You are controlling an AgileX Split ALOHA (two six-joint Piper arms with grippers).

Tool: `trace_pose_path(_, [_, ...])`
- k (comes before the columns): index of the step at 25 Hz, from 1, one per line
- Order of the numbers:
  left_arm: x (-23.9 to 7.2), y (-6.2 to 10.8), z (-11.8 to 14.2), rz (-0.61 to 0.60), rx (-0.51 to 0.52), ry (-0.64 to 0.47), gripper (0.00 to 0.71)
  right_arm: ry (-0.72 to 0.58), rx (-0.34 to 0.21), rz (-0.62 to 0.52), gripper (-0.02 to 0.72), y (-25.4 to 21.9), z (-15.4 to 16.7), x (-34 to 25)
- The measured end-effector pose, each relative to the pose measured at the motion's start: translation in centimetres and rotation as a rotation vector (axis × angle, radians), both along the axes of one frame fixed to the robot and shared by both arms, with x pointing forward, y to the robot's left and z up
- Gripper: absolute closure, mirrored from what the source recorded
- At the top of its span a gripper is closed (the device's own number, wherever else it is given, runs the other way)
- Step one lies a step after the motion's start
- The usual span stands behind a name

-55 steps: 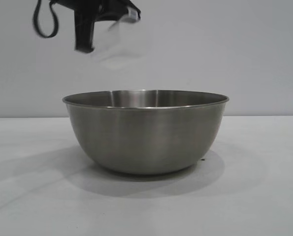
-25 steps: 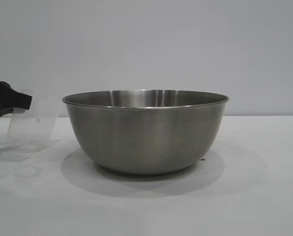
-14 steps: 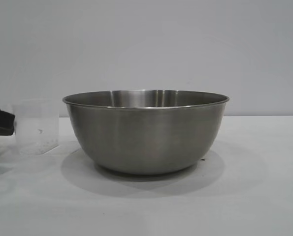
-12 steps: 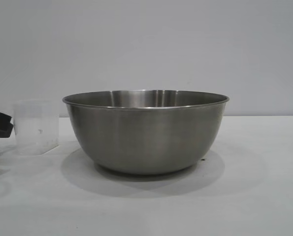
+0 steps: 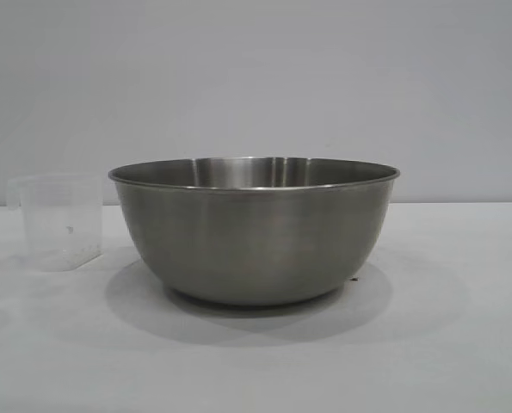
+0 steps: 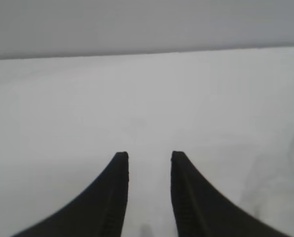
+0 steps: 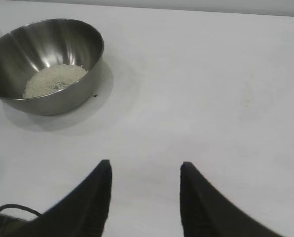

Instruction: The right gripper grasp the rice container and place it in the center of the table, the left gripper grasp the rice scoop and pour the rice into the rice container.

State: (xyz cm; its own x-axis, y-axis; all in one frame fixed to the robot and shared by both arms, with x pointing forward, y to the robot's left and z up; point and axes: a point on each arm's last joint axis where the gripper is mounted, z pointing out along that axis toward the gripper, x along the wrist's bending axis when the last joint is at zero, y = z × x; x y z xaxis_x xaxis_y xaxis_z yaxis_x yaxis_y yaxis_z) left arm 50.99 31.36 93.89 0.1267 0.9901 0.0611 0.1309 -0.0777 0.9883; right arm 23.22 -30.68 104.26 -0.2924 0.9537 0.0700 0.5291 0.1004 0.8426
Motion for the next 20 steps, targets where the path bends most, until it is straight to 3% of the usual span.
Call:
trace_pose_path(4, [-1.5, -1.1, 2.9, -0.018, 0.061, 0.067, 0.549, 0.0, 0.0, 0.0, 0.381, 0.0, 0.0, 0.0])
trace_pose_path(9, [-5.5, -3.0, 6.9, -0.049, 0.146, 0.168, 0.549, 0.0, 0.0, 0.0, 0.381, 0.0, 0.0, 0.0])
trace_pose_path(17, [-13.4, -1.9, 10.4, 0.077, 0.082, 0.331, 0.549, 0.0, 0.0, 0.0, 0.381, 0.0, 0.0, 0.0])
trace_pose_path(20, [-16.2, -1.4, 12.0, 0.109, 0.077, 0.326, 0.549, 0.001, 0.001, -0.001, 0.381, 0.0, 0.0, 0.0])
